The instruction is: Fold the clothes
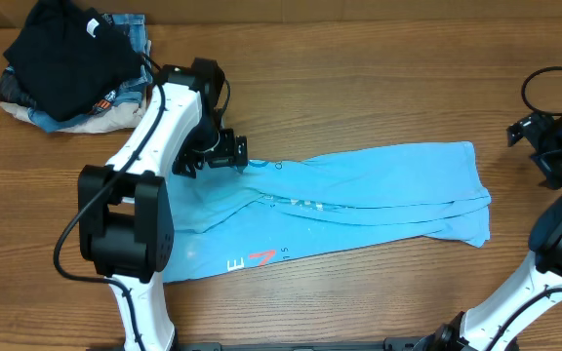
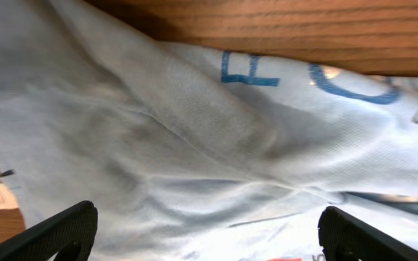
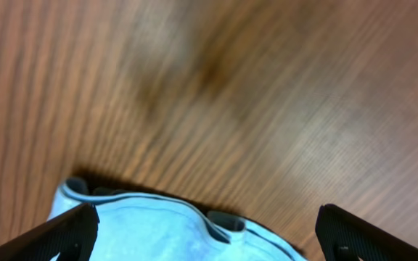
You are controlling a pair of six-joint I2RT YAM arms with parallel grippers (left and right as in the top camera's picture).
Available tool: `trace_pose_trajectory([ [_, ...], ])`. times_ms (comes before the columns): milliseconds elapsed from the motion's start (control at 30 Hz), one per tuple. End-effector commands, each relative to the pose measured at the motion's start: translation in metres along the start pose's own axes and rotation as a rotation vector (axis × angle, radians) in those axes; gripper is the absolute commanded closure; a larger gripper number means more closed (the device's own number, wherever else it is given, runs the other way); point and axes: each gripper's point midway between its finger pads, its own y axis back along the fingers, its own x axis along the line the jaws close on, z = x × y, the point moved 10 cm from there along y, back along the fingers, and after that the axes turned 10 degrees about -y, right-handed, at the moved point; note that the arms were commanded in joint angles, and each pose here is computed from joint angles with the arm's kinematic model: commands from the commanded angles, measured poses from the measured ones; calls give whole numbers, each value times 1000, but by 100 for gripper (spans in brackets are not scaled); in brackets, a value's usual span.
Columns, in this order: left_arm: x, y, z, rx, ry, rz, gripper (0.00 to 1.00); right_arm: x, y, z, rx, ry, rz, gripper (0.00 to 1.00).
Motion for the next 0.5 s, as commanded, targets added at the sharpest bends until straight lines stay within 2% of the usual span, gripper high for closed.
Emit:
trace_pose_trajectory([
  [0, 2, 18, -1, -50, -8, 3, 0, 7, 7, 4, -20, 110, 54, 0],
  [167, 2, 16, -6, -10, -4, 0, 0, 5, 6, 0, 7, 141, 51, 0],
  [300, -3, 16, -10, 21, -3, -70, 0, 6, 4, -11, 90, 146, 79, 0],
  [467, -10, 16, -14, 44, -9, -124, 0, 7, 4, -16, 111, 165, 66, 2],
])
